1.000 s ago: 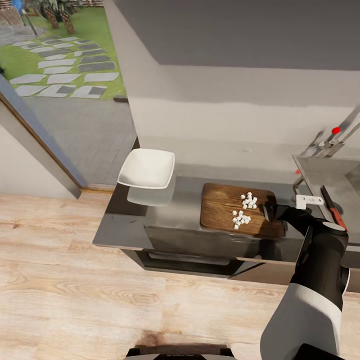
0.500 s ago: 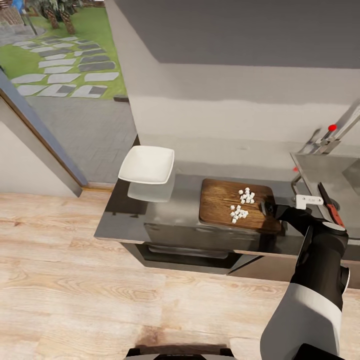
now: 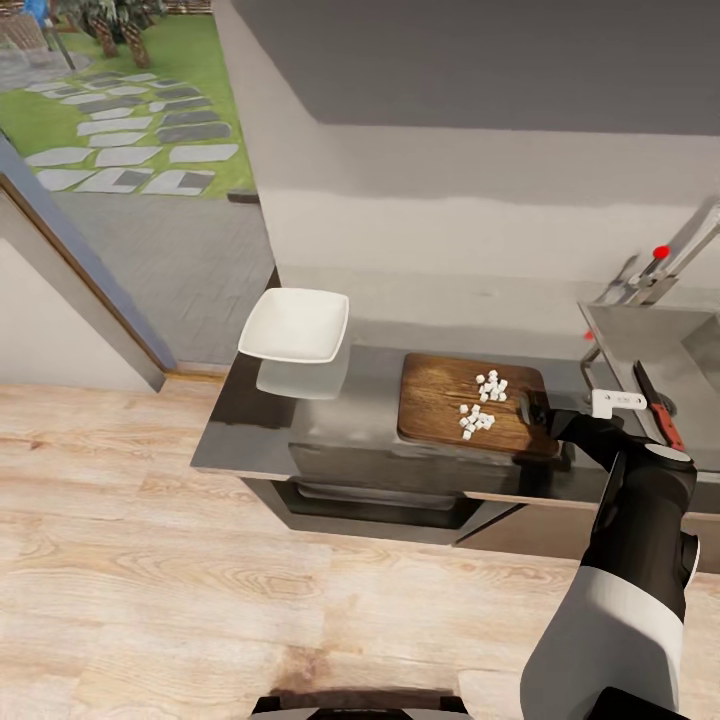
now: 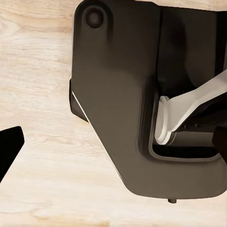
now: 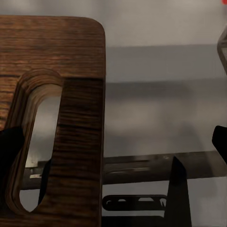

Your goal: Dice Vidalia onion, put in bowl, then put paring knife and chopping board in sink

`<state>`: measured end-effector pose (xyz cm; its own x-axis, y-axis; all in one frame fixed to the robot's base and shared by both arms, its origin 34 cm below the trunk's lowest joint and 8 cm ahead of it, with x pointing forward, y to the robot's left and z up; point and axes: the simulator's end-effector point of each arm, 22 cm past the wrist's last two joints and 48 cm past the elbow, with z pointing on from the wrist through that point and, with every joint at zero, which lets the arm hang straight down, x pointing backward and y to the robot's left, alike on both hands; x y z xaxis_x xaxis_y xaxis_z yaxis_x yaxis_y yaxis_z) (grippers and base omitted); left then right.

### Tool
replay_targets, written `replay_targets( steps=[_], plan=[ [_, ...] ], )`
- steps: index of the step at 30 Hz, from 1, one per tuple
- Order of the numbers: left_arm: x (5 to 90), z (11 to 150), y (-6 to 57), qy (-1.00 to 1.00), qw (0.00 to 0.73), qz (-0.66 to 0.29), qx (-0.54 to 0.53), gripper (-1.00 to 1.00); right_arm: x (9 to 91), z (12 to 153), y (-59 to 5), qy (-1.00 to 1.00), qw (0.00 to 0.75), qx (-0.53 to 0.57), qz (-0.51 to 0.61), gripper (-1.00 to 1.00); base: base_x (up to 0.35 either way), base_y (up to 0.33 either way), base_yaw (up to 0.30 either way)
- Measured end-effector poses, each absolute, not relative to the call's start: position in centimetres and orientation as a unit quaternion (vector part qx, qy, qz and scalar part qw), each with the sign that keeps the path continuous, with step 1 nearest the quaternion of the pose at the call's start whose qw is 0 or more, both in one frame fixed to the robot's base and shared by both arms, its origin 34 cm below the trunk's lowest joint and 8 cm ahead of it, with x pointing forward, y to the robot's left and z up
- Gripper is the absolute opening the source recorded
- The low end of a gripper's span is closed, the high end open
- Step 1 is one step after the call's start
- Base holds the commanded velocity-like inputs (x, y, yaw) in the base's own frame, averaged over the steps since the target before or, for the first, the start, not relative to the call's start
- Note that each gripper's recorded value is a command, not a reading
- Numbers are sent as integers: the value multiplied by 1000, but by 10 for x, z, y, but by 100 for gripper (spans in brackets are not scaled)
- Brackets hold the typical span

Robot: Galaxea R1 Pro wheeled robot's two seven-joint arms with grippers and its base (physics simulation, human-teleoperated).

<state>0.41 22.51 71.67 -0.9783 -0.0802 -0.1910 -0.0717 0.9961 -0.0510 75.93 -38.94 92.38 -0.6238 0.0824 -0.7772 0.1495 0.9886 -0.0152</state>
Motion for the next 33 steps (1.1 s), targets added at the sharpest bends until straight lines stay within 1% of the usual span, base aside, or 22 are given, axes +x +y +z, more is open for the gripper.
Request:
replay_targets(
  steps=[33],
  plan=[
    [-3,719,225,995,85,-21,-39,100,757,909,-389,905,418,65,-39,100,0,0,0]
  ],
)
